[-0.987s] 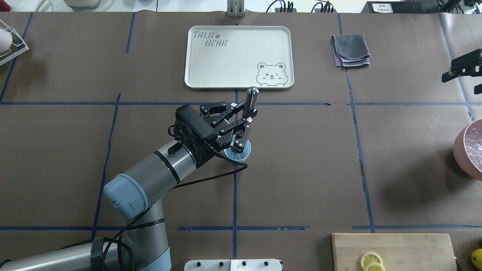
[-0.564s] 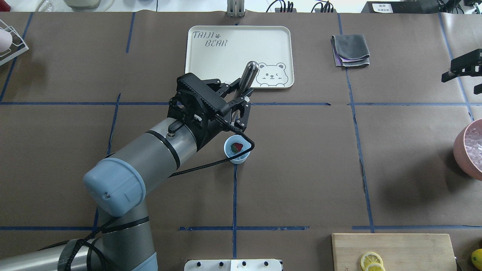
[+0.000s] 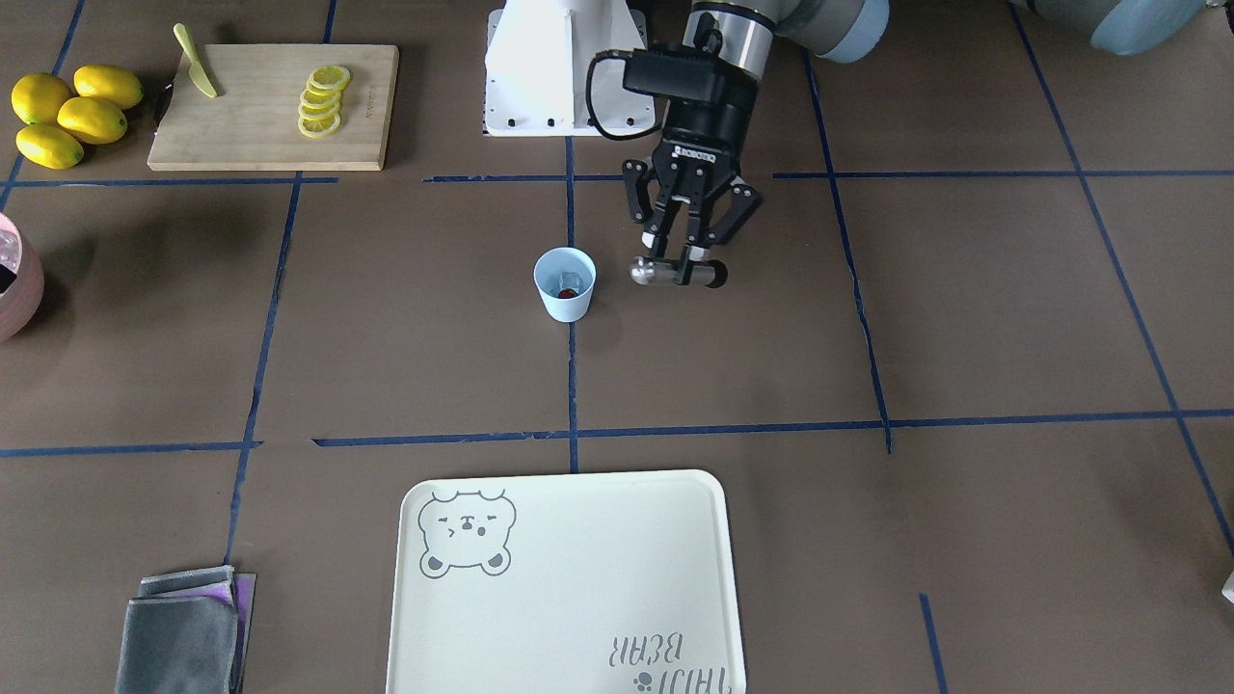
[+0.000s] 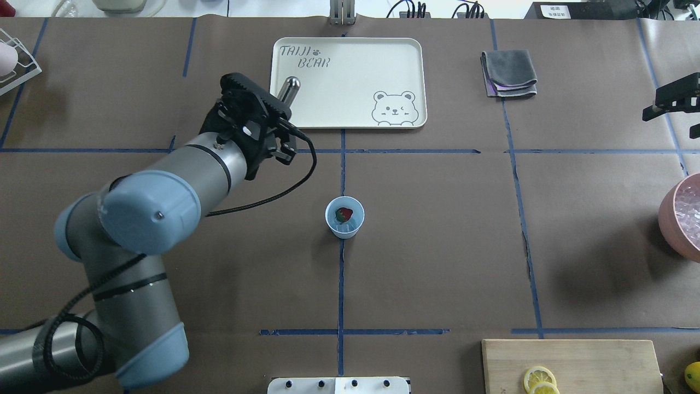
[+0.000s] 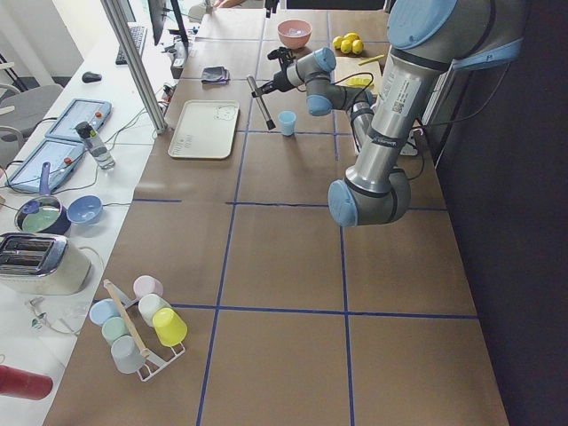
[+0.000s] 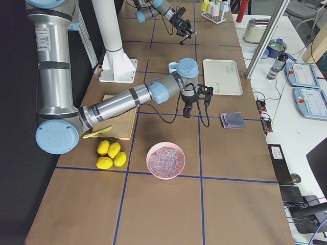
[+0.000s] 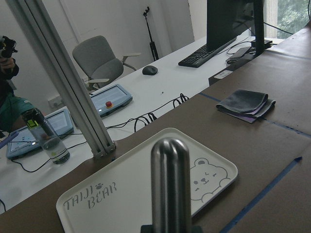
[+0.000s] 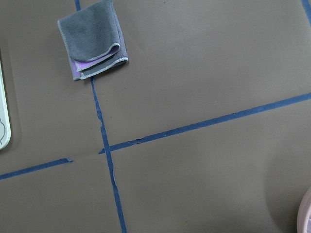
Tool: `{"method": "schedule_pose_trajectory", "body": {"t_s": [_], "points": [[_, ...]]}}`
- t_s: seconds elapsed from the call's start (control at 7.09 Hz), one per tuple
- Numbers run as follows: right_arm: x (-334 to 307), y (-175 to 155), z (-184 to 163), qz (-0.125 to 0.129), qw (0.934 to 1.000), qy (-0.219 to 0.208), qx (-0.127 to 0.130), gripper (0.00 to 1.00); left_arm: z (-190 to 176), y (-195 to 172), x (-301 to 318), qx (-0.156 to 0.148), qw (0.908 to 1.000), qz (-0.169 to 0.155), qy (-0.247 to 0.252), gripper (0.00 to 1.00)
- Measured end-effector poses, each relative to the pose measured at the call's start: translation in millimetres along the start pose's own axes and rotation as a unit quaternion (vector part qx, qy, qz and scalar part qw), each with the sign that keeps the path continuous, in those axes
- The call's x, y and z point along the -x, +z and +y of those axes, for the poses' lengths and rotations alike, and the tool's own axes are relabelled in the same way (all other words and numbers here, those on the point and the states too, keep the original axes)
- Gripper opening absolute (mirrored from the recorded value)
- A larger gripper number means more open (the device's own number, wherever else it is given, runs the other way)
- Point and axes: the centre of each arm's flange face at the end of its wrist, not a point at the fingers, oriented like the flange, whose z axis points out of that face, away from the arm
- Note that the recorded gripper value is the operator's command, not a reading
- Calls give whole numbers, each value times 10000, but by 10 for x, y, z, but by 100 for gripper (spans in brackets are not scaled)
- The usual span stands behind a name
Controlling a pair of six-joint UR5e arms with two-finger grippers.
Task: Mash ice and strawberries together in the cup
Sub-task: 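Lift the pestle out of the cup and withdraw the left gripper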
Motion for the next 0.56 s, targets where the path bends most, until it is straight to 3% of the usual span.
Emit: {"method": "schedule_pose_trajectory", "body": {"t_s": [0.14,0.28,0.56], "points": [[-4,3,-1,5,10000,4,0,100,107,143,555,541,9974,16,-481,0],[-14,11,-5,18,10000,11,-2,100,194,231,1145,1128,9867,151,-1159,0],[-111,14,-27,63,10000,-11,-17,100,741,281,2339,2278,9506,196,-2102,0]]}}
